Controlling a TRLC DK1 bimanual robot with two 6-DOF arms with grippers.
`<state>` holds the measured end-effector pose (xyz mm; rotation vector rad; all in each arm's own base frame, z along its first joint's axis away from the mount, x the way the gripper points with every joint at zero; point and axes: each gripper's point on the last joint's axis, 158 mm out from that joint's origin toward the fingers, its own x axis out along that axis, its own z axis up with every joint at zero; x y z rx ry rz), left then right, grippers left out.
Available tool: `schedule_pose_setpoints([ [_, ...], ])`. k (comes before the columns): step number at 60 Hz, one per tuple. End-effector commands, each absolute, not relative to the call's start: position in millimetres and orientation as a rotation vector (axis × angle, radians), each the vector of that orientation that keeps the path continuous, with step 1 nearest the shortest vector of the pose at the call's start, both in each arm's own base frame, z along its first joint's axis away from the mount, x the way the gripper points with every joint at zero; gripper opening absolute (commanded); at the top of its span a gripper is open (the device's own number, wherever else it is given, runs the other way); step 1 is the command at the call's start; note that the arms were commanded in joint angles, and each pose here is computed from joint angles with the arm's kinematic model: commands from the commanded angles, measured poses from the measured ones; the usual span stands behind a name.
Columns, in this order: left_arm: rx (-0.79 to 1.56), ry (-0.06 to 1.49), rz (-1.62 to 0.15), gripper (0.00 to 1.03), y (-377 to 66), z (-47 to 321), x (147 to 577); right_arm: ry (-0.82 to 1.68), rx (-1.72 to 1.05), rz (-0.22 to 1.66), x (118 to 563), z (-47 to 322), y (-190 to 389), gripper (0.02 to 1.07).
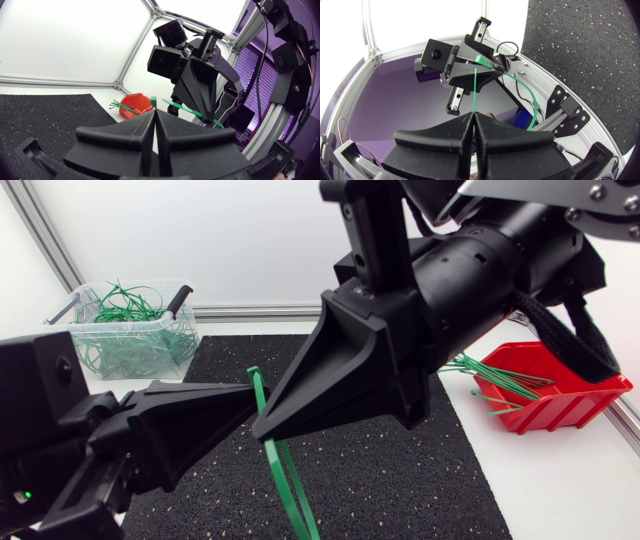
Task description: Take a green cable tie from the red box, thread the tail through the head to close it, then place it in the transparent bin on the left.
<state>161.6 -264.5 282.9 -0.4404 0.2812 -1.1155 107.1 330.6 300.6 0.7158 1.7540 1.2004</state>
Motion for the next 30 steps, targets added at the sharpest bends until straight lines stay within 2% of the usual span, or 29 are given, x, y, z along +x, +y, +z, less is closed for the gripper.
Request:
schedule_pose_setpoints([
  [1, -0.433, 0.228, -1.13, 0.04, -262.5, 301.0, 158.5, 1.781, 0.736, 1.166, 105.9, 297.9, 328.2, 0.08],
  [30, -0.421, 0.221, -1.14, 0.04, -265.0, 304.6, 155.9, 1.792, 0.734, 1.158, 106.4, 292.6, 329.2, 0.08],
])
